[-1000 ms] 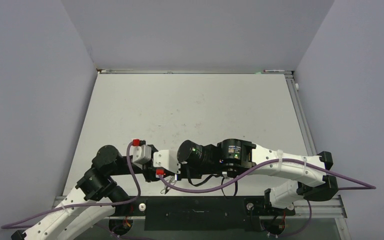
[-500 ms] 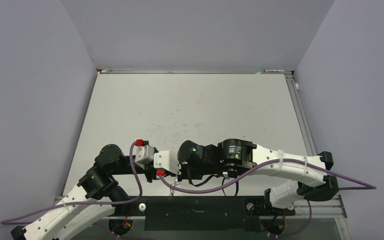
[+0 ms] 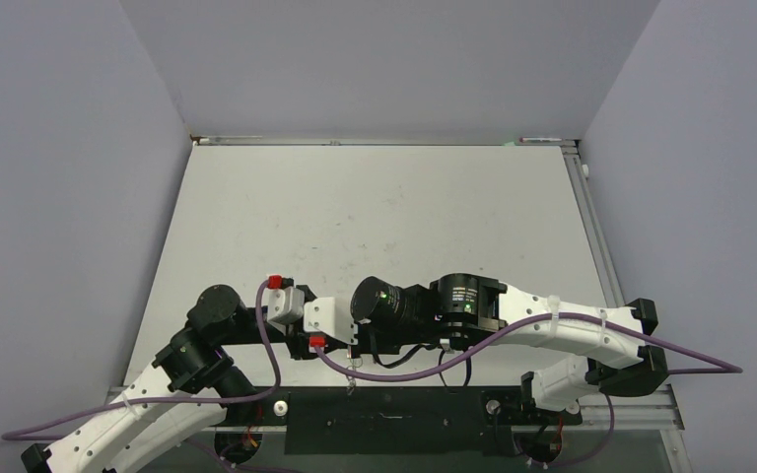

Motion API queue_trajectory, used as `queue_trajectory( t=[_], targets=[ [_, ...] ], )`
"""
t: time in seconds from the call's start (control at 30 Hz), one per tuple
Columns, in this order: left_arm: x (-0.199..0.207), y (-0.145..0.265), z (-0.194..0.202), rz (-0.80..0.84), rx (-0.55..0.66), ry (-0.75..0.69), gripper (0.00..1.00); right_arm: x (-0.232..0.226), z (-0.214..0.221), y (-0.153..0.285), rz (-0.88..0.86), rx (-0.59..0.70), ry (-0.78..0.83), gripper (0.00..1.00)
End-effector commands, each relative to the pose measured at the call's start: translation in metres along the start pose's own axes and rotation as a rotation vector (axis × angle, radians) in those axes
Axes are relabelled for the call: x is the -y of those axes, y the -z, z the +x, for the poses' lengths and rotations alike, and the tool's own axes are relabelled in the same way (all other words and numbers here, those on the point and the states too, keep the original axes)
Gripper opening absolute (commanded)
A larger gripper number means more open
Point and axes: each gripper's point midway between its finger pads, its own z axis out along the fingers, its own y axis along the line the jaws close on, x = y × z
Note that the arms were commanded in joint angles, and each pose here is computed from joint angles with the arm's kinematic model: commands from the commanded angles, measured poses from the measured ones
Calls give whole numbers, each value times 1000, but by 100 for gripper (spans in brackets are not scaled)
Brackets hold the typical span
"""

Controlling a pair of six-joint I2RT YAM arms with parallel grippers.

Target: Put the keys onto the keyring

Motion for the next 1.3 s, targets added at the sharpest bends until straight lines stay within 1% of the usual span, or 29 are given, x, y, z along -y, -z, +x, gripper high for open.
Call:
queue_trajectory(
  t=[0.0, 0.1, 0.2, 0.27, 0.33, 0.37, 0.53, 0.83, 0.87, 0.93, 1.0, 1.03, 1.07, 1.13, 1.27],
  targets=[
    [0, -3, 0, 5, -1, -16, 34, 8, -35, 21, 30, 150, -4, 5],
    [-1, -4, 1, 6, -3, -16, 29, 8, -39, 23, 26, 169, -2, 5],
    [0, -4, 1, 8, 1, -20, 23, 7, -42, 24, 21, 189, -2, 5],
    [1, -3, 0, 10, 7, -24, 14, 8, -44, 26, 29, 201, -3, 5],
    [2, -2, -4, 9, 21, -37, 2, 8, -47, 28, 28, 218, -3, 5],
    [2, 0, -7, 4, 31, -49, 0, 9, -48, 30, 31, 227, -4, 5],
    [8, 13, -22, -25, 121, -121, 0, 9, -52, 37, 38, 273, -6, 5],
    [11, 17, -26, -21, 148, -138, 0, 8, -54, 40, 29, 294, -17, 6],
    [11, 18, -27, -23, 154, -139, 0, 7, -54, 39, 30, 297, -20, 9],
    [12, 19, -28, -24, 161, -134, 0, 8, -56, 42, 38, 318, -27, 21],
    [14, 21, -36, -22, 200, -151, 0, 9, -58, 45, 46, 343, -33, 37],
    [15, 22, -38, -22, 211, -153, 0, 10, -60, 47, 50, 361, -37, 42],
    [15, 23, -40, -22, 221, -152, 0, 10, -61, 49, 54, 378, -40, 44],
    [17, 25, -44, -16, 245, -150, 0, 12, -62, 54, 68, 421, -56, 46],
    [20, 28, -51, 3, 285, -135, 0, 12, -67, 72, 90, 559, -94, 46]
  ],
)
